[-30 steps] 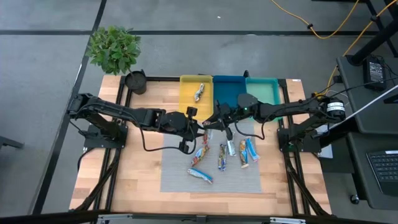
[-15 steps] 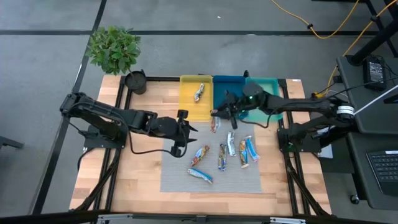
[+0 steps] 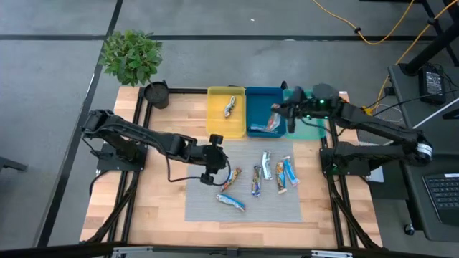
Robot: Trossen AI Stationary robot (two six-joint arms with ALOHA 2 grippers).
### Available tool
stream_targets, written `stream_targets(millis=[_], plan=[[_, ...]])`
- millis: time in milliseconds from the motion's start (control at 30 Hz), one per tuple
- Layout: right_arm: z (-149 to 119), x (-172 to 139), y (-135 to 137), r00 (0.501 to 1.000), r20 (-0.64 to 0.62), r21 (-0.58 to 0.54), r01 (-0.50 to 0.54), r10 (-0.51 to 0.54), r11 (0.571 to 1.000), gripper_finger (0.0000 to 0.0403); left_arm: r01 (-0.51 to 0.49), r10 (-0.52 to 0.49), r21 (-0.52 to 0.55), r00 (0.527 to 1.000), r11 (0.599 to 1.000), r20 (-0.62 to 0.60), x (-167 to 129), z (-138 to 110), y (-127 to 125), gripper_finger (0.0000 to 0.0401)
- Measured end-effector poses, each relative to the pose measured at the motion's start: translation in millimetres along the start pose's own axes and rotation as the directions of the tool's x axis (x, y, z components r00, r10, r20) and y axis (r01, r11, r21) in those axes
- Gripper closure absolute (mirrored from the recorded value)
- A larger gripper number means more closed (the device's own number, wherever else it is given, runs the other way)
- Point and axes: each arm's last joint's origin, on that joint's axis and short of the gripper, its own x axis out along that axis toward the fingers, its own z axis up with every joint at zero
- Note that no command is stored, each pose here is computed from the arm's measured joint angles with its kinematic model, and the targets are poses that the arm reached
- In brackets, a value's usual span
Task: Pick and place Granola Bars by type
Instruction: Put the red granola bar into the light blue bin
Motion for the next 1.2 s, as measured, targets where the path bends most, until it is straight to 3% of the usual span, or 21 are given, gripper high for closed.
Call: stream_targets(millis=[133,300,533,767,933,1100,1200], plan=[[9,-27,-7,0.985,-0.069,0.011,0.162,-0.16,0.987,0.0333,0.001,-0.001,0.04,1.0,0.999,-0.006,13,0,-4,0.0258],[18,-45,-17,0.914,-0.185,-0.028,0.363,-0.361,0.932,0.0338,-0.007,0.006,0.061,1.0,0.998,0.029,26,3,-7,0.0258],[11,-58,-36,0.804,-0.302,-0.045,0.524,-0.512,0.851,0.0332,-0.012,0.009,0.089,0.999,0.996,0.043,35,4,-9,0.0258],[0,-61,-57,0.717,-0.401,-0.021,0.614,-0.57,0.789,0.0337,-0.025,0.016,0.106,0.996,0.994,0.084,41,8,-10,0.0258],[-8,-57,-73,0.666,-0.481,-0.021,0.641,-0.57,0.767,0.033,-0.023,0.014,0.103,0.995,0.994,0.096,41,8,-10,0.0258],[-22,-43,-90,0.656,-0.59,0.031,0.601,-0.471,0.798,0.034,-0.02,0.012,0.086,0.995,0.996,0.095,41,8,-10,0.0258],[-32,-33,-102,0.615,-0.656,0.031,0.602,-0.438,0.798,0.034,-0.022,0.013,0.082,0.994,0.996,0.106,44,5,-12,0.0258]])
